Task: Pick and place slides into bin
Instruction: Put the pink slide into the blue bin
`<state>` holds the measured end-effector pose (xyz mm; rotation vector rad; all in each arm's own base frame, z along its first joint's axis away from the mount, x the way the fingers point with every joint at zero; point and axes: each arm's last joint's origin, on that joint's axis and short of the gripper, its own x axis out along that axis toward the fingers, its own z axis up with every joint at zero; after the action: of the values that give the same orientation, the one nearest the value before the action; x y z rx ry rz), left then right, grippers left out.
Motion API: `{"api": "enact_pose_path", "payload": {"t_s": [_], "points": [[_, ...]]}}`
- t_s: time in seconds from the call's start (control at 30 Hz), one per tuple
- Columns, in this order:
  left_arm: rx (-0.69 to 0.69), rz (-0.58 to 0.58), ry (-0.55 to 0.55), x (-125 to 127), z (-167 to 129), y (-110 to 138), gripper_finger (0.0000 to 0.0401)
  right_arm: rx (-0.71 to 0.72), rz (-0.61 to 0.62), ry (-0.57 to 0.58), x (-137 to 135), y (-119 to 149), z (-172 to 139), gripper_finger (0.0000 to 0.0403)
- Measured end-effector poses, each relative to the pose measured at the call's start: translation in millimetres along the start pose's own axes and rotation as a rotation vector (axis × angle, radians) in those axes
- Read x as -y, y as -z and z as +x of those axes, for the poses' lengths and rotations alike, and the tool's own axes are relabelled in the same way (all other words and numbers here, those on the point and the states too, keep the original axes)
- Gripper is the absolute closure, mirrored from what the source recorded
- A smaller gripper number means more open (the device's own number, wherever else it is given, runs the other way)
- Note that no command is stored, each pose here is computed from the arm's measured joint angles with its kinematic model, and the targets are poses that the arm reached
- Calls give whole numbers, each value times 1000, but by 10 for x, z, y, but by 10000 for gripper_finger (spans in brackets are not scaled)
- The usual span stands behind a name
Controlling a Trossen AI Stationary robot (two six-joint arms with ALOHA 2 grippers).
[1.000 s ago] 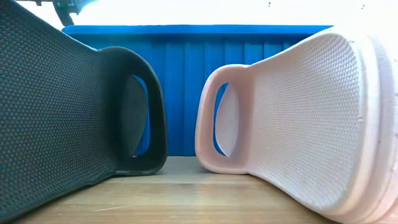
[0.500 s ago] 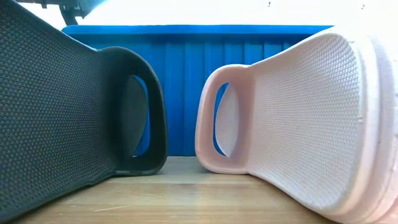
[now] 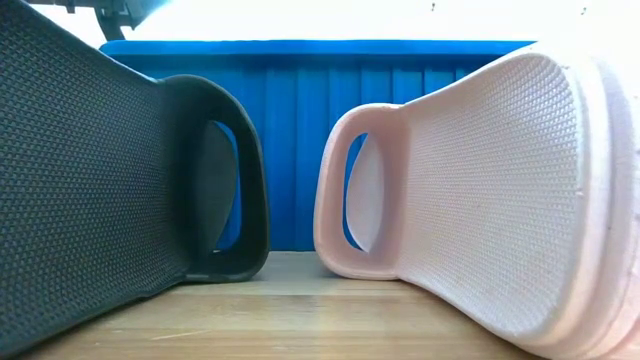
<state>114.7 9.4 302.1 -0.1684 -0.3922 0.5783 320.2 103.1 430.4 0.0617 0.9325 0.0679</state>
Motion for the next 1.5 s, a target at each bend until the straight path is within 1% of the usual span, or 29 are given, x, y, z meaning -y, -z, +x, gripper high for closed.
{"api": "enact_pose_path", "payload": {"t_s": [0.07, 0.2, 0.33, 0.5, 0.57, 0.7, 0.83, 0.97, 1.13, 1.3, 1.4, 1.5], "points": [[1, 0, 0, -1, -1, -2, 217, 35, -8, -10, -18, -49, 46, 188], [-2, 2, 0, 3, 4, 5, 217, 105, -78, -4, -61, -160, 196, 188], [-4, 3, 2, 4, 4, 8, 217, 119, -100, 3, -85, -233, 406, 188], [-5, 4, 3, -4, -6, 3, 217, 89, -69, 5, -129, -254, 648, 188], [-1, 0, 4, -7, -11, -5, 217, 97, -33, -3, -173, -277, 766, 188], [1, 1, 7, -9, -15, -9, 217, 108, 8, -39, -361, -296, 1086, 188], [-18, 19, 6, -16, -23, 8, 217, 71, -16, -51, -598, -240, 1391, 188], [-51, 41, 7, -28, -38, 37, 217, -10, 19, 8, -769, -128, 1622, 188], [-55, 43, 14, -41, -57, 31, 217, -97, 34, 89, -902, -6, 1748, 188], [-46, 36, 14, -50, -69, 14, 217, -179, -14, 143, -1010, 129, 1854, 188], [-47, 37, 13, -50, -69, 15, 217, -217, -45, 156, -1082, 212, 1933, 188], [-48, 38, 13, -49, -67, 17, 217, -255, -80, 198, -1134, 308, 2016, 188]]}}
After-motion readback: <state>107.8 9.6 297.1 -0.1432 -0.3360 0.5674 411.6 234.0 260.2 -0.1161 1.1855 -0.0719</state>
